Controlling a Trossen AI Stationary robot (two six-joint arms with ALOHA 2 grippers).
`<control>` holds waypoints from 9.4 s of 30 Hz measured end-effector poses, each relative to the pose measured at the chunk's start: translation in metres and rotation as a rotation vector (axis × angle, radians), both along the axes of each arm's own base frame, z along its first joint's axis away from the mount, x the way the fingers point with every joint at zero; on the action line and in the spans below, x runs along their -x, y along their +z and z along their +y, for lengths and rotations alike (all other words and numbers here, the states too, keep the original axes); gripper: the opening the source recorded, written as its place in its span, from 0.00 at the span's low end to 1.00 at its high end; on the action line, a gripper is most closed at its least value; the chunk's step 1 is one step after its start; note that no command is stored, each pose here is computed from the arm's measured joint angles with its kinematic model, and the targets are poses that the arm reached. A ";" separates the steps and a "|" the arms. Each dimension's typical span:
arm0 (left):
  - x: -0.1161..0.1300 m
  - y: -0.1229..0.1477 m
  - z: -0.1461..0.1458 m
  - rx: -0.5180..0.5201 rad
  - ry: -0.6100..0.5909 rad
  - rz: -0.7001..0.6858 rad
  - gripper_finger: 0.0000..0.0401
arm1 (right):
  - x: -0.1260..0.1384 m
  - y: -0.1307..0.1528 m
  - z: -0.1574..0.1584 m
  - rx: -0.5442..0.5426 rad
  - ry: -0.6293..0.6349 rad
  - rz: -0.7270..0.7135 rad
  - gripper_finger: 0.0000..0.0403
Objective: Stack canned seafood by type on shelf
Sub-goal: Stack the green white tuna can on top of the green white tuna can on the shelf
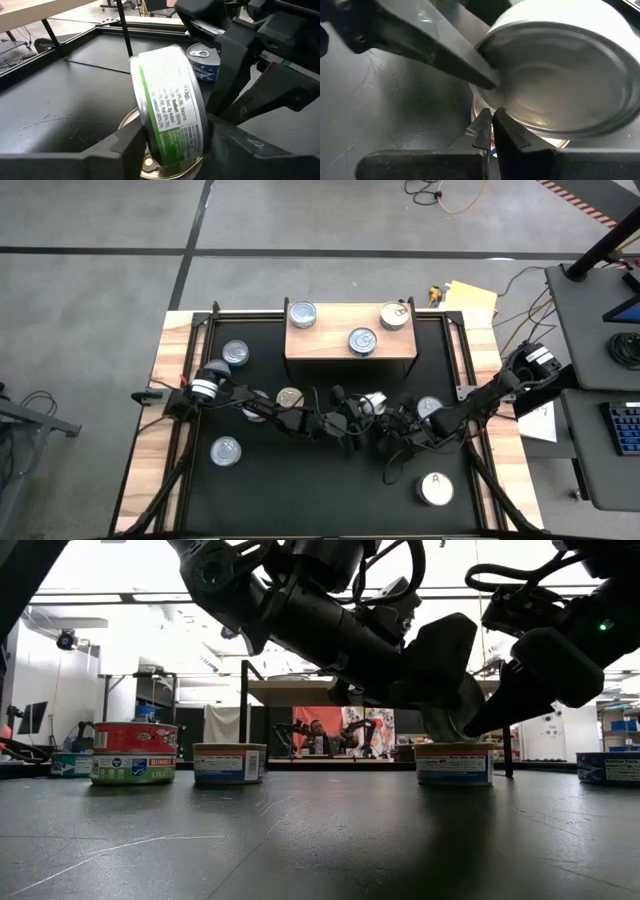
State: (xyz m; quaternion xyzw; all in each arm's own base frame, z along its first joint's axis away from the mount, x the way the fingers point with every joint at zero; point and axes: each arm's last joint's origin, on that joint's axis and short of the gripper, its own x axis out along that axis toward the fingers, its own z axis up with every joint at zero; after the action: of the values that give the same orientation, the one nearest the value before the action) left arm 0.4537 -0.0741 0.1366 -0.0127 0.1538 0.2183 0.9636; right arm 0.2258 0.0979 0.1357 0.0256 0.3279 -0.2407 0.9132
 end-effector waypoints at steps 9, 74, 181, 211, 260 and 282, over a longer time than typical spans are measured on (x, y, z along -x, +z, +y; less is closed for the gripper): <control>0.003 0.004 0.001 -0.018 -0.003 0.014 0.32 | 0.010 0.024 0.008 -0.071 0.063 -0.076 0.02; 0.189 0.097 0.002 1.244 -0.439 -0.566 0.32 | -0.113 0.127 0.079 1.390 0.614 0.401 0.70; 0.282 0.128 0.075 -0.052 -0.020 -0.045 0.65 | -0.205 0.124 -0.231 1.061 0.220 0.553 0.32; 0.272 0.119 0.075 -0.056 -0.019 0.008 0.65 | -0.205 0.123 -0.232 1.052 0.235 0.527 0.39; 0.272 0.119 0.075 -0.046 -0.016 0.003 0.65 | -0.206 0.127 -0.231 0.978 0.199 0.389 0.50; 0.272 0.119 0.075 -0.030 -0.011 -0.004 0.65 | -0.207 0.148 -0.231 0.688 0.149 0.250 0.50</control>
State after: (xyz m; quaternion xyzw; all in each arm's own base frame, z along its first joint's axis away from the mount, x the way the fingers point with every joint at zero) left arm 0.1815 0.0006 0.2558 0.0020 0.1485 0.2154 0.9652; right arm 0.4333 -0.1328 0.2837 -0.3363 0.3375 -0.2712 0.8363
